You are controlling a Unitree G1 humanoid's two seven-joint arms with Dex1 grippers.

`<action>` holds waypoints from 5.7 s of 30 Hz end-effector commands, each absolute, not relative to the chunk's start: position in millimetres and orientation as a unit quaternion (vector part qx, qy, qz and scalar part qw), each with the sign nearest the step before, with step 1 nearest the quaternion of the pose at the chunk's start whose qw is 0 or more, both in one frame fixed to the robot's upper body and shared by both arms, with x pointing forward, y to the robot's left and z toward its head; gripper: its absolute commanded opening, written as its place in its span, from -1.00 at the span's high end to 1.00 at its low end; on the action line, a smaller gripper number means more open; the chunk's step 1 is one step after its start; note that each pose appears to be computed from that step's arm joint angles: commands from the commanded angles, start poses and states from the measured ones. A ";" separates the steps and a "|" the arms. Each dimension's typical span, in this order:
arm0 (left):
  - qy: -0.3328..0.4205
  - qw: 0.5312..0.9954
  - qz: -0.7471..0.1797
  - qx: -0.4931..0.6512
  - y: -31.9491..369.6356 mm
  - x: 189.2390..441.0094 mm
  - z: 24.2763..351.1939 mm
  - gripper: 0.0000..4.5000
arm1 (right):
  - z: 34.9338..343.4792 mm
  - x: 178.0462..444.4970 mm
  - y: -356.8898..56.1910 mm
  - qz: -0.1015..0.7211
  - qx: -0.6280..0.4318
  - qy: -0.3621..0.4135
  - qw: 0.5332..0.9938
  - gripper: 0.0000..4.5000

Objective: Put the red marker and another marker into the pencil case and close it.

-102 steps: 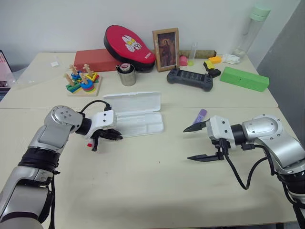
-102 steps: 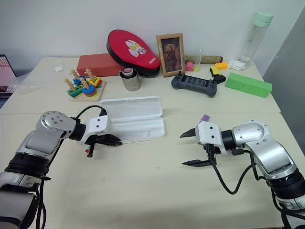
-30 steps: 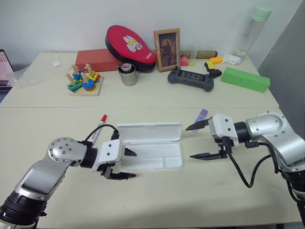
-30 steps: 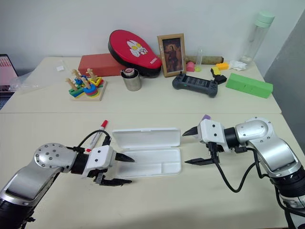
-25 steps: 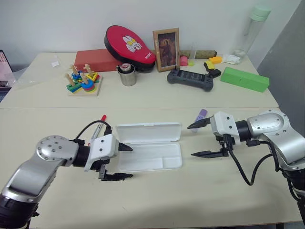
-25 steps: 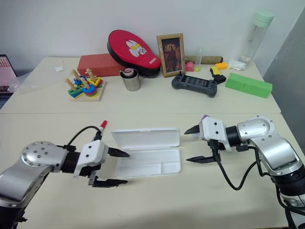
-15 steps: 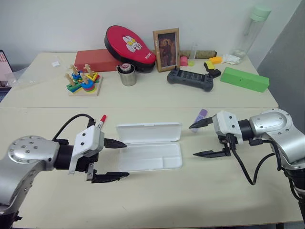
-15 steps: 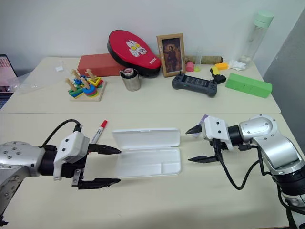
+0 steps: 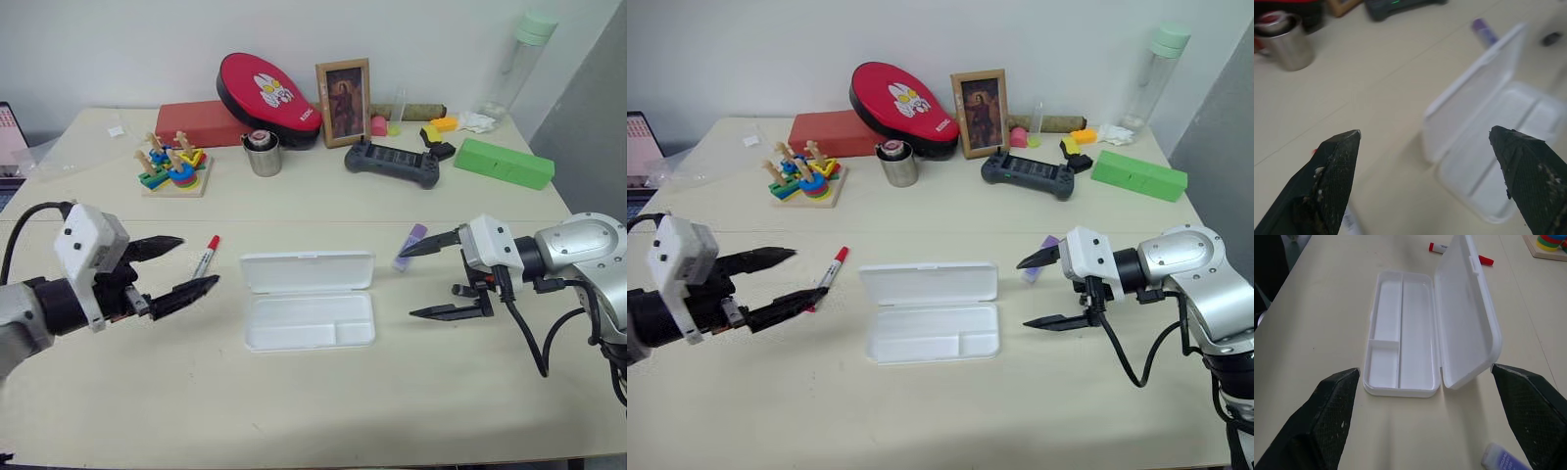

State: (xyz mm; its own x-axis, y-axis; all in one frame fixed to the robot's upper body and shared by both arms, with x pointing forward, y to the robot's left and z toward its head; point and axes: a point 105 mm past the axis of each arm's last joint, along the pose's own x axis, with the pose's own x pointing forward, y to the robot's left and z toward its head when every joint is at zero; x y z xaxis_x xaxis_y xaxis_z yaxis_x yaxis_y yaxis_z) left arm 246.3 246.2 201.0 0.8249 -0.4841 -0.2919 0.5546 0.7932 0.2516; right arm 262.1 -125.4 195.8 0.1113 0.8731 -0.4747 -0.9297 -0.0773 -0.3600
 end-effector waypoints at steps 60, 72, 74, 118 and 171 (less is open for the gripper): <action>0.207 0.971 -0.020 0.114 290.2 318.2 104.8 0.81 | 229.9 251.3 -117.1 0.668 -0.308 -0.005 0.677 -1.00; 0.058 0.979 -0.107 0.166 281.2 307.6 214.0 0.81 | 228.0 247.0 -119.3 0.670 -0.318 0.001 0.671 -1.00; 0.036 0.971 -0.153 0.182 265.1 305.5 233.8 0.81 | 226.3 246.4 -119.6 0.671 -0.326 0.003 0.667 -1.00; 0.044 0.749 -0.589 0.301 88.7 265.2 143.7 0.81 | 241.9 256.6 -111.7 0.649 -0.257 0.002 0.716 -1.00; -0.009 0.811 -0.549 0.205 127.2 232.3 260.4 -0.99 | 238.7 268.5 -119.8 0.637 -0.264 0.007 0.724 -1.00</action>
